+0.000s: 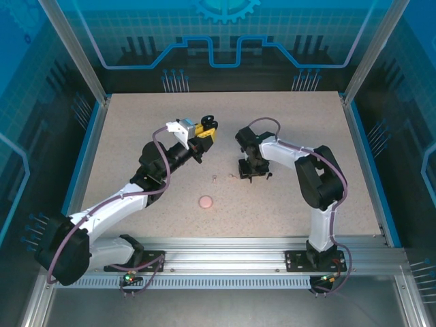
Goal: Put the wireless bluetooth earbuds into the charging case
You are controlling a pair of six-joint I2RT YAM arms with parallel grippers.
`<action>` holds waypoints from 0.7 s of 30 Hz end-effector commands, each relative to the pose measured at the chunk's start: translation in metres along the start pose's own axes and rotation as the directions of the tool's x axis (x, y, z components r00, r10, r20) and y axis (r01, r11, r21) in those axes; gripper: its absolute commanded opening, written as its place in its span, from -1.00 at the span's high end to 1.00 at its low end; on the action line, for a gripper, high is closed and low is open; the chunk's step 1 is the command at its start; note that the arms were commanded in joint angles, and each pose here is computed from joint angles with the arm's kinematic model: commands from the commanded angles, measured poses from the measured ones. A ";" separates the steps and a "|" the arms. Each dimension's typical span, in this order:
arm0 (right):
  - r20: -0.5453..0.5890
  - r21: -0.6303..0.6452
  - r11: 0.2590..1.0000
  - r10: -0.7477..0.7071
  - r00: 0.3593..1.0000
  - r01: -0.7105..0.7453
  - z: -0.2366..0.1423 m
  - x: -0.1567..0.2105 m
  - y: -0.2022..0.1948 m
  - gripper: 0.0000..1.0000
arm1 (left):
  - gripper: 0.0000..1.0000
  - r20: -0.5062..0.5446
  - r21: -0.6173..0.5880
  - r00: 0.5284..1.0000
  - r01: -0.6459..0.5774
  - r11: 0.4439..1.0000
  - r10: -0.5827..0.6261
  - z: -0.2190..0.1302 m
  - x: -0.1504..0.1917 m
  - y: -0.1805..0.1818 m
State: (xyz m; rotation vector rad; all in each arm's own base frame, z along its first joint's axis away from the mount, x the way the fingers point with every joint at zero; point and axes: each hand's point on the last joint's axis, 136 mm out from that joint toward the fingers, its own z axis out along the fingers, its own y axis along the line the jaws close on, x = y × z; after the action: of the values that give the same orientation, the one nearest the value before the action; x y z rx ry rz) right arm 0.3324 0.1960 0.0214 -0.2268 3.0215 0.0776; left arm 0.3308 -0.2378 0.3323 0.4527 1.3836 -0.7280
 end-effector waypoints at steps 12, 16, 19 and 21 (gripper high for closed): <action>-0.034 0.056 0.998 -0.033 0.999 0.035 0.010 0.009 0.003 0.28 | 1.00 0.065 0.006 0.998 -0.018 1.000 0.017 -0.001 -0.025 -0.006; -0.037 0.069 0.997 -0.032 0.999 0.034 0.011 0.009 0.001 0.32 | 1.00 0.065 0.009 0.998 -0.018 1.000 0.018 -0.001 -0.025 -0.007; -0.037 0.074 0.996 -0.037 0.999 0.040 0.011 0.009 0.000 0.38 | 1.00 0.065 0.010 0.998 -0.021 1.000 0.020 -0.001 -0.026 -0.007; -0.036 0.074 0.996 -0.037 0.999 0.040 0.010 0.009 0.000 0.43 | 1.00 0.060 0.011 0.998 -0.021 1.000 0.021 0.000 -0.024 -0.007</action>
State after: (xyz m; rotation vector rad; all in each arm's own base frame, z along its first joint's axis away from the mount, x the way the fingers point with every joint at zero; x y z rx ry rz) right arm 0.3291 0.1983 0.0152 -0.2585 3.0250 0.0267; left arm 0.3305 -0.2383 0.3321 0.4539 1.3846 -0.7292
